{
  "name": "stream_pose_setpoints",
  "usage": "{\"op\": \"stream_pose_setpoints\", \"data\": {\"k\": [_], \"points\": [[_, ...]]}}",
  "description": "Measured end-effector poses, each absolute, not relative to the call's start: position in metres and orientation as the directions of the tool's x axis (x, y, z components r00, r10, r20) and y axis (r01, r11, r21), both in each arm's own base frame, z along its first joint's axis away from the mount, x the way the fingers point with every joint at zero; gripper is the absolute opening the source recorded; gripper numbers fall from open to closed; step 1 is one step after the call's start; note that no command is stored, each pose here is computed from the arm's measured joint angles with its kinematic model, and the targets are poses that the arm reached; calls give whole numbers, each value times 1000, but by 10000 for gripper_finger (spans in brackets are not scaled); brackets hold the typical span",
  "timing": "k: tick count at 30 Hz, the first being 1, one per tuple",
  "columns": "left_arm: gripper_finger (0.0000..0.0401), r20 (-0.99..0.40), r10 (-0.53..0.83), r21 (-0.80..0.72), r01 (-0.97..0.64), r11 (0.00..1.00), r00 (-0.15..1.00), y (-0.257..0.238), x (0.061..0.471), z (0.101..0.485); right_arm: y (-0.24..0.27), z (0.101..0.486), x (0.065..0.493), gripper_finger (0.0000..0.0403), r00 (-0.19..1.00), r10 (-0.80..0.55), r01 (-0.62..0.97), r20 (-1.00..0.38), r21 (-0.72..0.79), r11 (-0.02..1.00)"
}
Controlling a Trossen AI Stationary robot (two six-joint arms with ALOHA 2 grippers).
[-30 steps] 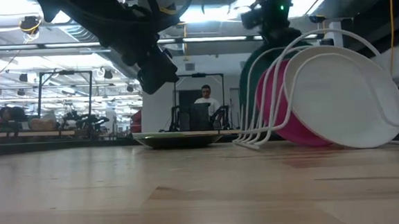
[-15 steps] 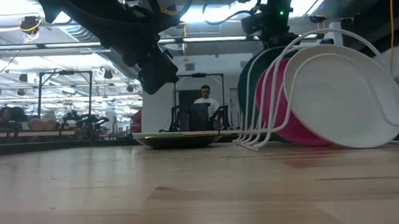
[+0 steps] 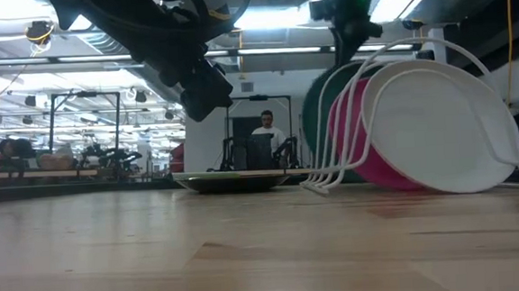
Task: Sort dishes
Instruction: Put the dark blue plate in the dish rack, then put the red plate in the dish rack
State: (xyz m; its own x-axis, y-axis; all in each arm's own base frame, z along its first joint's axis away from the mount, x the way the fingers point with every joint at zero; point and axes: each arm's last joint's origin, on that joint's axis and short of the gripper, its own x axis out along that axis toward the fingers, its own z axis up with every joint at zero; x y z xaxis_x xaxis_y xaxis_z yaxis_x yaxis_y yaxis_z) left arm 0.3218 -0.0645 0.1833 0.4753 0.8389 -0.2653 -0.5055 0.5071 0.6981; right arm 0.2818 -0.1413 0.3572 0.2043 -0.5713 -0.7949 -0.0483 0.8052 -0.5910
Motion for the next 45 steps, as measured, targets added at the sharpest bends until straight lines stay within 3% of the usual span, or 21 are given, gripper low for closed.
{"op": "stream_pose_setpoints", "data": {"k": [9, 18, 32, 35, 39, 45], "points": [[160, -265, 839, 698, -505, 507, 475, -64, 322, 183, -138, 386, 274, 100, 230, -568, -39, -790, -591, 806], [160, -266, 839, 700, -503, 507, 475, -64, 322, 183, -133, 383, 263, 99, 136, -524, -107, -841, -538, 836], [160, -260, 848, 677, -539, 501, 462, -53, 316, 203, -133, 383, 262, 99, 119, -533, -93, -837, -544, 834], [160, -344, 821, 607, -560, 565, 456, -37, 309, 209, -132, 389, 261, 99, 129, -539, -86, -832, -551, 830], [160, -585, 689, 406, -581, 706, 428, -3, 298, 210, -131, 405, 259, 99, 172, -560, -56, -810, -576, 816], [160, -746, 578, 231, -687, 689, 329, 54, 289, 201, -129, 437, 255, 99, 273, -600, 19, -751, -620, 784]]}}
